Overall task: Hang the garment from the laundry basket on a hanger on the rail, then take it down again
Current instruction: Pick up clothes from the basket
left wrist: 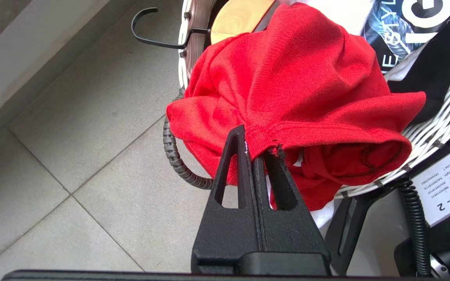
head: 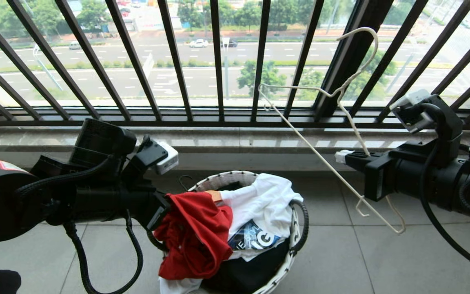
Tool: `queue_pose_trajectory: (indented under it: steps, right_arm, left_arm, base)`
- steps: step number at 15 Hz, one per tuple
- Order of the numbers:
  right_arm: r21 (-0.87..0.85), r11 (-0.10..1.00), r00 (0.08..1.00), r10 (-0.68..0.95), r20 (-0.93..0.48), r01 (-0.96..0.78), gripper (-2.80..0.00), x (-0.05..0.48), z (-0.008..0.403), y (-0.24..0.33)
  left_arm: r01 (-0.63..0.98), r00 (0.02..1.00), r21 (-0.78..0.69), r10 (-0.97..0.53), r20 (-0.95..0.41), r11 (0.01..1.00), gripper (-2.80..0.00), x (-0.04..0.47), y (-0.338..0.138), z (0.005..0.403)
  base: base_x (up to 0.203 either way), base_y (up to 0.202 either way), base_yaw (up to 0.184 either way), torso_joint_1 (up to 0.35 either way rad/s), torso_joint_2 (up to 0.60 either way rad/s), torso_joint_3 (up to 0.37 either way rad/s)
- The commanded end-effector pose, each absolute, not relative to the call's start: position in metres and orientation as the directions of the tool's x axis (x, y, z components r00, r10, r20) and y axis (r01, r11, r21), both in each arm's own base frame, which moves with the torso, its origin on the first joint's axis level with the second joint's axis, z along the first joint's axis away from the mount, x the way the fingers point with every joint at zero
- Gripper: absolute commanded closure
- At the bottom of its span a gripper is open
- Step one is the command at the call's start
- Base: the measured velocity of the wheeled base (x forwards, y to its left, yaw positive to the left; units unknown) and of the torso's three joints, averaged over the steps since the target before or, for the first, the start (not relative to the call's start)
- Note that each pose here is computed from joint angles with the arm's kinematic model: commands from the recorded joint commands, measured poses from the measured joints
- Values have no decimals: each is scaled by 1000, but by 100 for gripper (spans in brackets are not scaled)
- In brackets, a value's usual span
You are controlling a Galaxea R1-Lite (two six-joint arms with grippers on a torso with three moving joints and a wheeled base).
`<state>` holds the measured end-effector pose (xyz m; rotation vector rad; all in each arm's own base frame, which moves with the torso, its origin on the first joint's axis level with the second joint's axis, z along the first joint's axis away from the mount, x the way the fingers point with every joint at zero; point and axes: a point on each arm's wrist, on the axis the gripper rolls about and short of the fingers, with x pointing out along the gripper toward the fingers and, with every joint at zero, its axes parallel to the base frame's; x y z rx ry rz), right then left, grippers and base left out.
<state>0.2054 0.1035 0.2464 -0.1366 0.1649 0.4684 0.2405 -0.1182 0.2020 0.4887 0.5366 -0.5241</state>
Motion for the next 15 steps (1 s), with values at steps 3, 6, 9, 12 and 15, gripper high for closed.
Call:
queue_pose_trajectory:
  steps: [3,6,9,12,15]
  right_arm:
    - [-94,883,880,438,-185,-459,0,205,247,103]
    - [-94,883,879,439,-185,-460,0,205,247,104]
    - [-94,883,879,439,-185,-461,0,205,247,104]
    - [-94,883,879,439,-184,-460,0,205,247,104]
    - [-94,883,880,439,-182,-460,0,204,248,104]
  left_arm:
    - [573,749,298,-341,-568,764,0,241,-119,205]
    - [566,756,292,-345,-556,771,0,242,-119,209]
    - [548,777,277,-358,-518,789,0,244,-121,216]
    - [508,817,236,-376,-437,829,0,255,-127,223]
    - [500,826,223,-385,-411,837,0,259,-132,230]
  base:
    - [0,0,0,2,3,172]
    - [0,0,0,0,0,199]
    - [0,0,0,2,3,204]
    - [0,0,0,4,5,200]
    - [0,0,0,0,4,200]
